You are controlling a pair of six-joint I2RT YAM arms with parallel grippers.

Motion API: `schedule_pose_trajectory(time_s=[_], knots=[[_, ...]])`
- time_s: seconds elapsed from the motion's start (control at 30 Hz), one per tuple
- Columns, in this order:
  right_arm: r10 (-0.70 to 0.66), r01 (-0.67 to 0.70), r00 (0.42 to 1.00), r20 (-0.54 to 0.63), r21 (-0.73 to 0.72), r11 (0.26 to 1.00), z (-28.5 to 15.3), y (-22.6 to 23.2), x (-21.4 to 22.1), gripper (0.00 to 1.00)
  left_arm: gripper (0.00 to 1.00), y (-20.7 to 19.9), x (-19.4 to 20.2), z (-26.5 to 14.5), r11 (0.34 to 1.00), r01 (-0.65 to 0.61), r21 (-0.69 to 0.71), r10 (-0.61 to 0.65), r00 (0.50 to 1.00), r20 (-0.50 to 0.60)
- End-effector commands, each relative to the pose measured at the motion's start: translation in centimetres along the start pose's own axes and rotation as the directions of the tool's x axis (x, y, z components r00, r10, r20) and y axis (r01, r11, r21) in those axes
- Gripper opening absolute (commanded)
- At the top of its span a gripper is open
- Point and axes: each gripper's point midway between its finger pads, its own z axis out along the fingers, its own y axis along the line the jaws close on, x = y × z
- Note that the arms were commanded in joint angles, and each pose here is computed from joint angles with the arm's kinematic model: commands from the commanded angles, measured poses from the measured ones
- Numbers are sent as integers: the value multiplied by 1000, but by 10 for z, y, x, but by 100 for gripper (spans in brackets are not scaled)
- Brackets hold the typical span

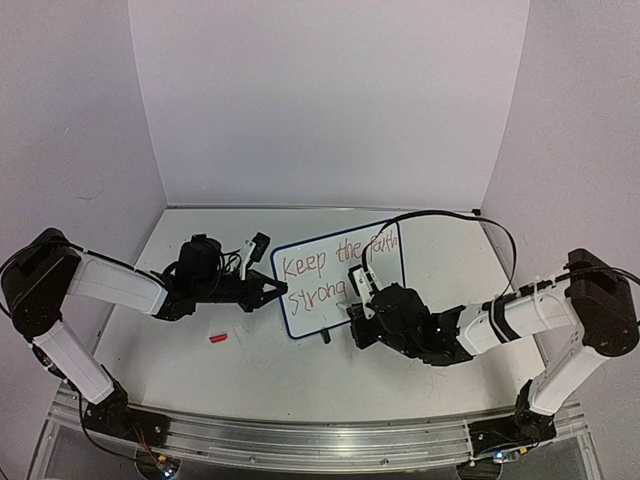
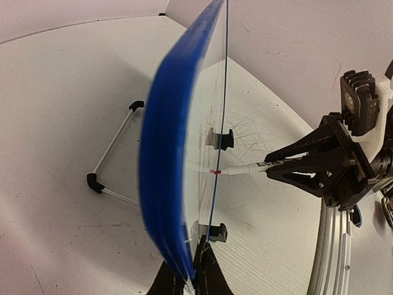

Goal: Write a sentence on the whiteboard

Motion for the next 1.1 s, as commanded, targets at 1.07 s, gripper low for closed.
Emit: schedule_pose_trajectory(time_s=[1.07], knots=[[-36, 35, 988, 153, 11, 999, -31, -14, -35, 0, 0, 41, 14, -8, 980, -36, -195, 29, 999, -42]])
